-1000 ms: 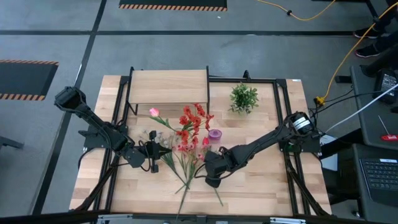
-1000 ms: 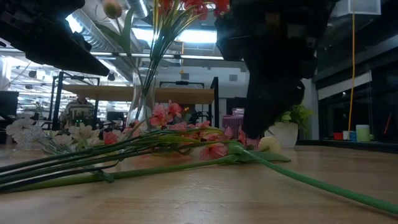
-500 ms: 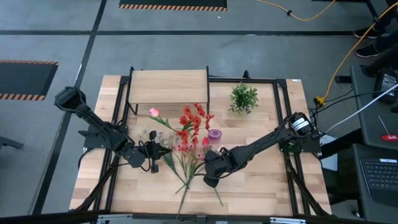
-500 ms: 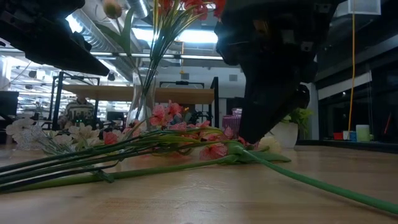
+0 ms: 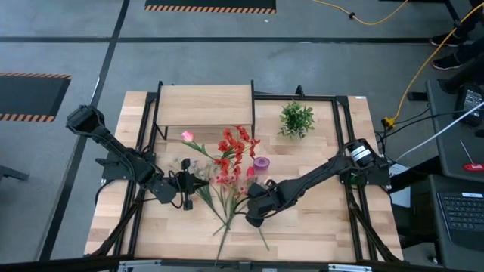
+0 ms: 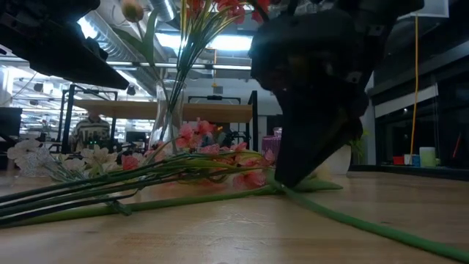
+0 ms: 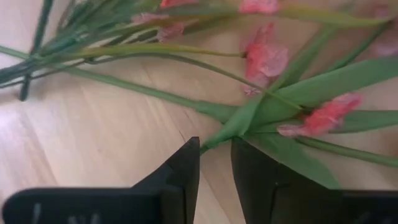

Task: Pick and place flowers into a vace then onto a shelf
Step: Put the red tulip into the transparent vase

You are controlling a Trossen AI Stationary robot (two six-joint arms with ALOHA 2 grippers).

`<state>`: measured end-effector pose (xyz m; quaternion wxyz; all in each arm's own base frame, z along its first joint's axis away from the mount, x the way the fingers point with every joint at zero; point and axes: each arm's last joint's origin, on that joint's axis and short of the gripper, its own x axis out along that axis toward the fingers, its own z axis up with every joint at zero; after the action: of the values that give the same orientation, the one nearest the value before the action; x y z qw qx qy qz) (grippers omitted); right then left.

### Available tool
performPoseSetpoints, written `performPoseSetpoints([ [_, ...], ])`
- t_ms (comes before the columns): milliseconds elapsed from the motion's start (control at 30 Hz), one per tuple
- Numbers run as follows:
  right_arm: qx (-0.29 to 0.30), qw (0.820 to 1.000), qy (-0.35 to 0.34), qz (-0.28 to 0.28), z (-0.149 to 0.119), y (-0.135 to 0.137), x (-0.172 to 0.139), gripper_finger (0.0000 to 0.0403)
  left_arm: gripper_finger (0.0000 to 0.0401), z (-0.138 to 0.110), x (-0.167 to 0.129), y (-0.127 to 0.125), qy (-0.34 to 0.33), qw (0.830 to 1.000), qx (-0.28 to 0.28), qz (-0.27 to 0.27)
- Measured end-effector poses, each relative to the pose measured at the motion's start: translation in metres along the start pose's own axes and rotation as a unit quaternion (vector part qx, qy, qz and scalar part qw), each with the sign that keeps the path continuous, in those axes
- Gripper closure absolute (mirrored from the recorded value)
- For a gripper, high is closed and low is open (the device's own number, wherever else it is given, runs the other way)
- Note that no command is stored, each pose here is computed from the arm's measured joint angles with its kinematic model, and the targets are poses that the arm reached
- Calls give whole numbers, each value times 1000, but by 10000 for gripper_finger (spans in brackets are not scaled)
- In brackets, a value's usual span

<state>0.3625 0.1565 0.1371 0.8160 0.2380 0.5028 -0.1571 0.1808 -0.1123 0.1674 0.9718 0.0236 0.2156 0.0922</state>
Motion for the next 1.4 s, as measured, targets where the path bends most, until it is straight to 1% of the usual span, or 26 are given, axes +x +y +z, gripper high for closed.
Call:
performPoseSetpoints([
  [167,2,1000,0,3,0,1,2,309,397,0,0,0,0,1000,0,0],
  [333,7,1000,-10,23,2,4,2,309,393,0,0,0,1,1000,1,-1],
  [800,3,1000,-6,18,1,3,3,309,394,0,0,0,1,1000,1,-2],
  [1067,16,1000,-12,24,5,3,3,306,393,0,0,0,1,1000,1,-1],
  [1167,25,999,-17,34,6,5,3,293,395,0,0,0,1,1000,1,-2],
  [1333,26,999,-14,32,5,4,3,258,397,0,0,0,1,1000,1,-1],
  [1400,35,999,-13,33,5,5,3,244,396,0,0,0,1,1000,1,-1],
])
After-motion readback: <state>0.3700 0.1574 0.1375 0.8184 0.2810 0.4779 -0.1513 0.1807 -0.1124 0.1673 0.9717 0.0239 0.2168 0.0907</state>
